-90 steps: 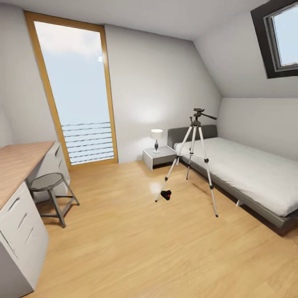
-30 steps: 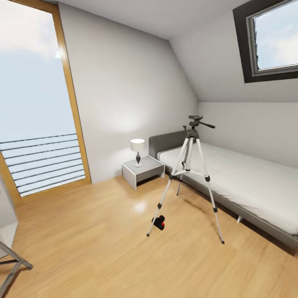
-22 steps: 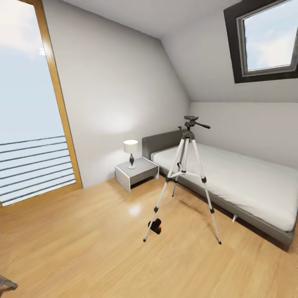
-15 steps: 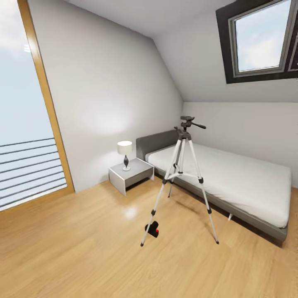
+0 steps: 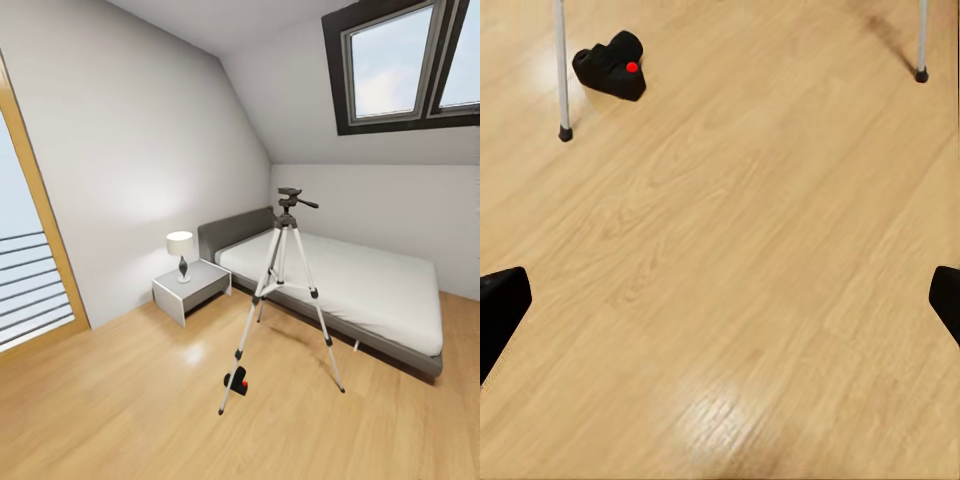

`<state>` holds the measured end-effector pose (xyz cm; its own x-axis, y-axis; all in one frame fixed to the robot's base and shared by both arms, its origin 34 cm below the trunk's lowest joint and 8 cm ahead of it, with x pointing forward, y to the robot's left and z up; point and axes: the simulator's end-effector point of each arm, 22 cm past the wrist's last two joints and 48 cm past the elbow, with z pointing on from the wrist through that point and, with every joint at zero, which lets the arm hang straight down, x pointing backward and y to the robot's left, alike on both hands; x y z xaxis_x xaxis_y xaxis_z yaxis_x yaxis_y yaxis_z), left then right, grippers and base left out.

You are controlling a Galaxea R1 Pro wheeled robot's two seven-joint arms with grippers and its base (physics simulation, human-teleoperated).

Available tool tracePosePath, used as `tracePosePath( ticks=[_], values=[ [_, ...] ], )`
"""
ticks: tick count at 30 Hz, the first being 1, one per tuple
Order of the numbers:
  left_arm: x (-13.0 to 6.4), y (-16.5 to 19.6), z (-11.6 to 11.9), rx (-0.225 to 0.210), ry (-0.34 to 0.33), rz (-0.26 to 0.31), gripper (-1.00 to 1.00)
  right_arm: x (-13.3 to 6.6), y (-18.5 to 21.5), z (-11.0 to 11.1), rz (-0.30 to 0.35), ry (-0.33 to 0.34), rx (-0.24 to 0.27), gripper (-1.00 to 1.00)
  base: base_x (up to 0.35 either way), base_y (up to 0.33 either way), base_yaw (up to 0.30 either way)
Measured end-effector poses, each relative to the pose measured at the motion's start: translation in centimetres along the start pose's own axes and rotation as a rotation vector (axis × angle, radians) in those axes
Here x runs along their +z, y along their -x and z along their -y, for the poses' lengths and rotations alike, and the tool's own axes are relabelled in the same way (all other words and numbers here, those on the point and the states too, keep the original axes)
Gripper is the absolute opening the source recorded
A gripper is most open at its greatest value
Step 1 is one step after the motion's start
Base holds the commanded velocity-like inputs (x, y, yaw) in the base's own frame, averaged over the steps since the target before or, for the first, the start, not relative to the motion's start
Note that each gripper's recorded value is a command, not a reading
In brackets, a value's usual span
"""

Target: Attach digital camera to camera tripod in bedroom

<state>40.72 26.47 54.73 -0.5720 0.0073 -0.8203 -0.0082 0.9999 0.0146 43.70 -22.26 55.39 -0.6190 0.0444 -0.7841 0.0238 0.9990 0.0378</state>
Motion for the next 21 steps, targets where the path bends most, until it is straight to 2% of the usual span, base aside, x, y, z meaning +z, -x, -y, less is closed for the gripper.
tracePosePath(
  ticks=[12, 21],
  values=[
    [0.01, 0.00, -0.02, 0.000, 0.000, 0.000, 1.00, 0.02, 0.02, 0.01, 0.000, 0.000, 0.000, 1.00, 0.212, 0.262, -0.258],
    [0.02, 0.03, -0.06, 0.001, -0.001, 0.001, 1.00, 0.03, 0.00, 0.00, 0.000, 0.000, 0.000, 1.00, 0.033, 0.310, -0.252]
  ],
)
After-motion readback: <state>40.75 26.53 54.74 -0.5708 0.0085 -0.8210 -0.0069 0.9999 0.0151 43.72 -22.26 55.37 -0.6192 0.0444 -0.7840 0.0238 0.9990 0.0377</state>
